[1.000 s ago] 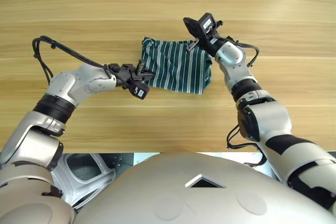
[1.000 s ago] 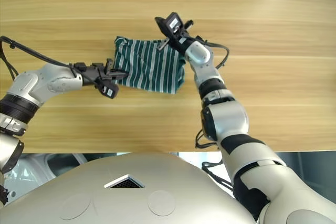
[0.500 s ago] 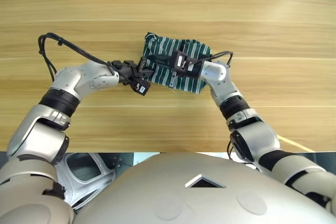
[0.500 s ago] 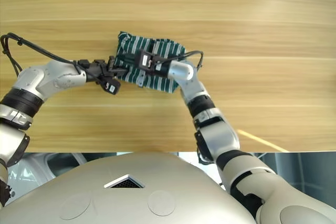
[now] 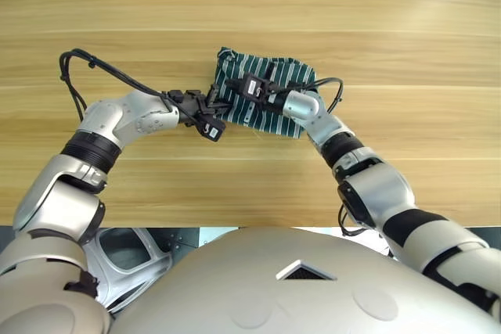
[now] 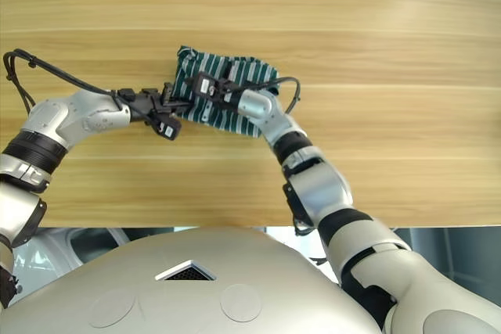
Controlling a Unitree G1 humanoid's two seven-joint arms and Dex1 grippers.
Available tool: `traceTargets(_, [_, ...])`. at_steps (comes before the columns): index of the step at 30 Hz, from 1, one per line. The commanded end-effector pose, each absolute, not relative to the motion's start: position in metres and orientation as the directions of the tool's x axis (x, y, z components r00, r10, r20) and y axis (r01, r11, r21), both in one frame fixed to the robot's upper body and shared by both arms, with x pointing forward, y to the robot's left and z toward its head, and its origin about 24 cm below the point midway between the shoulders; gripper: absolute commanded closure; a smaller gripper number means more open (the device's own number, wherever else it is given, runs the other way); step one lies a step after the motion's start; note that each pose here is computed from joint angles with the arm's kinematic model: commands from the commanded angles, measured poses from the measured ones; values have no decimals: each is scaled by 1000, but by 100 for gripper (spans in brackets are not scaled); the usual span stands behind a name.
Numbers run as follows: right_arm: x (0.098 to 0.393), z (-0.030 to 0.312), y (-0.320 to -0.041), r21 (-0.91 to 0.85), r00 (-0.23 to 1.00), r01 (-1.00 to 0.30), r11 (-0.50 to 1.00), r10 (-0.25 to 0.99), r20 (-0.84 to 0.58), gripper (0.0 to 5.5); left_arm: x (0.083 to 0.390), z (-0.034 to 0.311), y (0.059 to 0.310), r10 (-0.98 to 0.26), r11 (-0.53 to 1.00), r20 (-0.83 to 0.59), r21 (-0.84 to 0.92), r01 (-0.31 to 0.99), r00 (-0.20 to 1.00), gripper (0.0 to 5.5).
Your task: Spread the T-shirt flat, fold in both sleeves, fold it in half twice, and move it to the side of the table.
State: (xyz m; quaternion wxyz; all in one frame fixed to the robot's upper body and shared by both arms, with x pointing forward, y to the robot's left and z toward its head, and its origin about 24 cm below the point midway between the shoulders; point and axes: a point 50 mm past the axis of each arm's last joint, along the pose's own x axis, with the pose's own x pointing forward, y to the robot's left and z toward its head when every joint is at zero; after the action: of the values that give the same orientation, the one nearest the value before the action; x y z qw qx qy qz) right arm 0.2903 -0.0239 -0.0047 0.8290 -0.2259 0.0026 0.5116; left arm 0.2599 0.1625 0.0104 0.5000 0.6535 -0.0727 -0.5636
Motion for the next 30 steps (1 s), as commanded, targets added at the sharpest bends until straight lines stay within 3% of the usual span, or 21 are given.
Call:
traceTargets(1, [301, -3, -22, -412, 534, -817, 404, 800, -275, 549, 244, -13, 166, -598, -566, -751, 644, 515, 281, 550])
traceTargets(7, [308, -15, -31, -461, 634, -761, 457, 677, -375, 549, 243, -14, 166, -599, -564, -751, 642, 520, 278, 550])
traceTargets(14, [313, -32, -61, -492, 728, -685, 537, 487, -483, 549, 242, -17, 163, -603, -560, -749, 642, 524, 274, 550])
traceTargets(23, [314, -46, -136, -371, 798, -493, 787, 239, -554, 549, 240, -24, 163, -599, -550, -753, 635, 542, 274, 550])
traceTargets(30, [310, -48, -188, -350, 819, -318, 881, 69, -570, 549, 241, -27, 163, -602, -534, -746, 640, 552, 284, 550])
